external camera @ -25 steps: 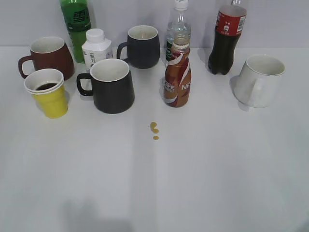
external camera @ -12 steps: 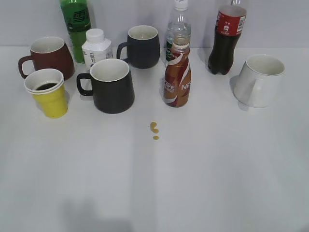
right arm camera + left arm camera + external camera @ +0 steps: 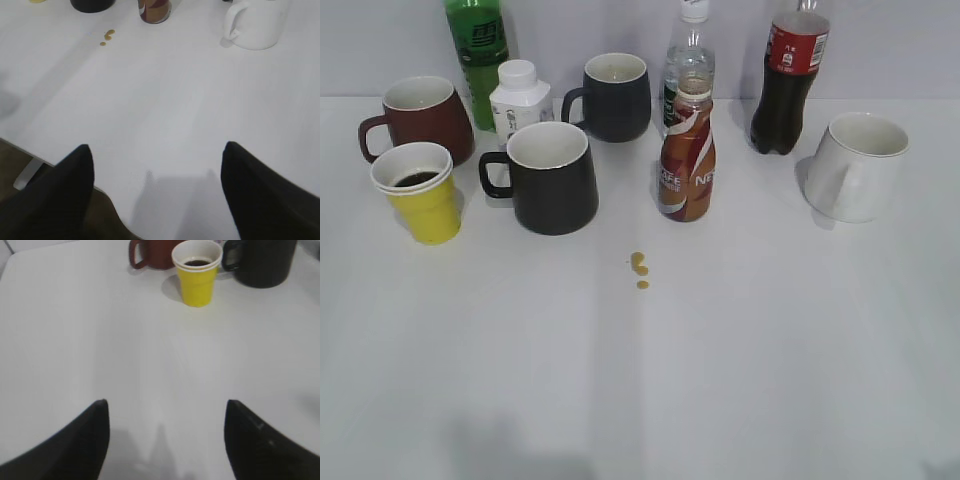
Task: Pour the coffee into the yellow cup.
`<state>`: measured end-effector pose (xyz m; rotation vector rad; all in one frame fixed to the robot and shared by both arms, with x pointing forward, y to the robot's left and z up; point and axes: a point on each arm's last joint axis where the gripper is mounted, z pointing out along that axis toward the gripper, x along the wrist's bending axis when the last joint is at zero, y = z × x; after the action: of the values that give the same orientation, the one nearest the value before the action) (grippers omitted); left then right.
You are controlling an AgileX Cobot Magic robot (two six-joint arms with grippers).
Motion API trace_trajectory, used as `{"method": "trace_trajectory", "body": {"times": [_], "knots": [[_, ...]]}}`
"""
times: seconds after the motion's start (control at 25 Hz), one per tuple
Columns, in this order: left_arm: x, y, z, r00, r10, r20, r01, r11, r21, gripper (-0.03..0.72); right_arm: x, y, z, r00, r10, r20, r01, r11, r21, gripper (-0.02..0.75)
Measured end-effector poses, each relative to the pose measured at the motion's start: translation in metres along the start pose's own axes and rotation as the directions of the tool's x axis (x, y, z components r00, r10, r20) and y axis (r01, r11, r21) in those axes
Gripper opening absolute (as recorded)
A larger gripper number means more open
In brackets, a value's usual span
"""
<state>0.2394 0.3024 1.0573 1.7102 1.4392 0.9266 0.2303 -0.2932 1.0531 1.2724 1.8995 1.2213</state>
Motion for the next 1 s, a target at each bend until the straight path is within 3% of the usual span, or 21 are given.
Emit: {"method": "trace_trajectory", "body": {"times": [0.2,0.32,1.0], "knots": [[-0.0009,-0.0043,-0.0073,0.997,-0.038,-0.07,0.034,0.998,-0.05,0.545,0.0009,0.0012,0.0021,0.973,0.103,0.207,-0.1,0.995,-0.023,0.591],[-0.0011,-0.0046,-0.008,0.995,-0.046,-0.085,0.041,0.998,-0.055,0.545,0.0011,0.0017,0.0026,0.957,0.131,0.26,-0.126,0.991,-0.037,0.591],[-0.0011,-0.0047,-0.0081,0.995,-0.046,-0.085,0.041,0.998,-0.056,0.545,0.0011,0.0019,0.0025,0.954,0.135,0.266,-0.128,0.991,-0.042,0.591]]}}
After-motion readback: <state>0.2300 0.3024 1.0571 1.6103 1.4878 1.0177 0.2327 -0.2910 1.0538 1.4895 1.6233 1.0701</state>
